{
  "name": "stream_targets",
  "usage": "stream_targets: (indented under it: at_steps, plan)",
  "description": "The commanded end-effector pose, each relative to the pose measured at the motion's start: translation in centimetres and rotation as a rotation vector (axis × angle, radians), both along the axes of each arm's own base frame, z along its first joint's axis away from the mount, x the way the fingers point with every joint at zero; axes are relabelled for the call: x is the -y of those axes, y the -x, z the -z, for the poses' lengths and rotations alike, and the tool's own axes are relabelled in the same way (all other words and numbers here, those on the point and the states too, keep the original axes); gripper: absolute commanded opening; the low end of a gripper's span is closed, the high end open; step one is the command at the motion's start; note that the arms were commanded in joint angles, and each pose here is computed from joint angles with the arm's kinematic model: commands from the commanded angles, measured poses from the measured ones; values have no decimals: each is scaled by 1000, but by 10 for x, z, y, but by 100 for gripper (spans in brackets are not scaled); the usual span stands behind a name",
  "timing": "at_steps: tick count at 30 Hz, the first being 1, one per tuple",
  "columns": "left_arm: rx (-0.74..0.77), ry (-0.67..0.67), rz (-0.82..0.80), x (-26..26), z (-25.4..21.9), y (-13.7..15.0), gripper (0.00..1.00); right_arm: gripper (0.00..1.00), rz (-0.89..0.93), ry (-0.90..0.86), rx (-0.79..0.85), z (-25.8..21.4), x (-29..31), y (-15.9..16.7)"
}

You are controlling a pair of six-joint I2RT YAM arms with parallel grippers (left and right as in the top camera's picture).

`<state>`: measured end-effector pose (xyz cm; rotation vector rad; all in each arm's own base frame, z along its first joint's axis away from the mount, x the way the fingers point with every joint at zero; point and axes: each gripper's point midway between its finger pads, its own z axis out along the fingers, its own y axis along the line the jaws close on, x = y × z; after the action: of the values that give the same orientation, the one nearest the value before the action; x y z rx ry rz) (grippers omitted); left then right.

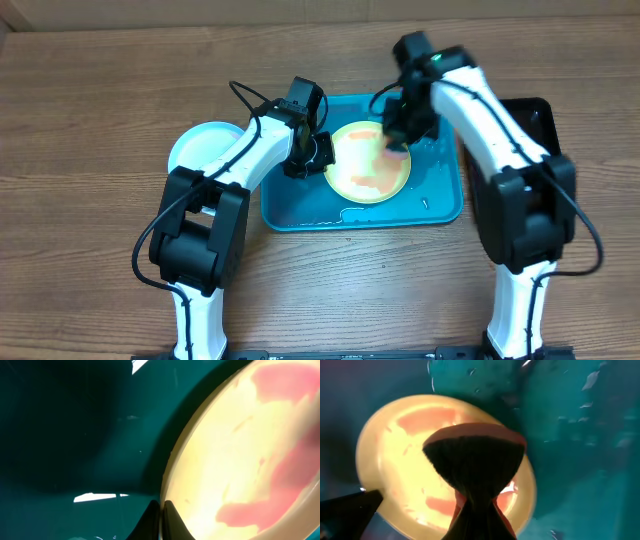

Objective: Clean dirty plates on tray and stack at the side

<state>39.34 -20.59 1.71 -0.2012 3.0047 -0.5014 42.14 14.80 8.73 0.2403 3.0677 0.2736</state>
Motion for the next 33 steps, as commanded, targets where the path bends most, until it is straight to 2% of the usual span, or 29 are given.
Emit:
stream_targets:
  at_steps: [1, 6, 14, 33]
  plan:
    - [47, -44, 15, -7, -6, -10, 4, 4, 38, -45, 150, -69, 19, -15]
    - [108, -130, 13, -20, -29, -22, 4, 4, 136, -46, 193, -98, 64, -15]
    - [262, -292, 9, -34, -87, -32, 4, 4, 249, -29, 159, -99, 115, -10]
    - [689, -875, -38, -48, -193, -19, 4, 4, 249, -21, 147, -98, 121, -7]
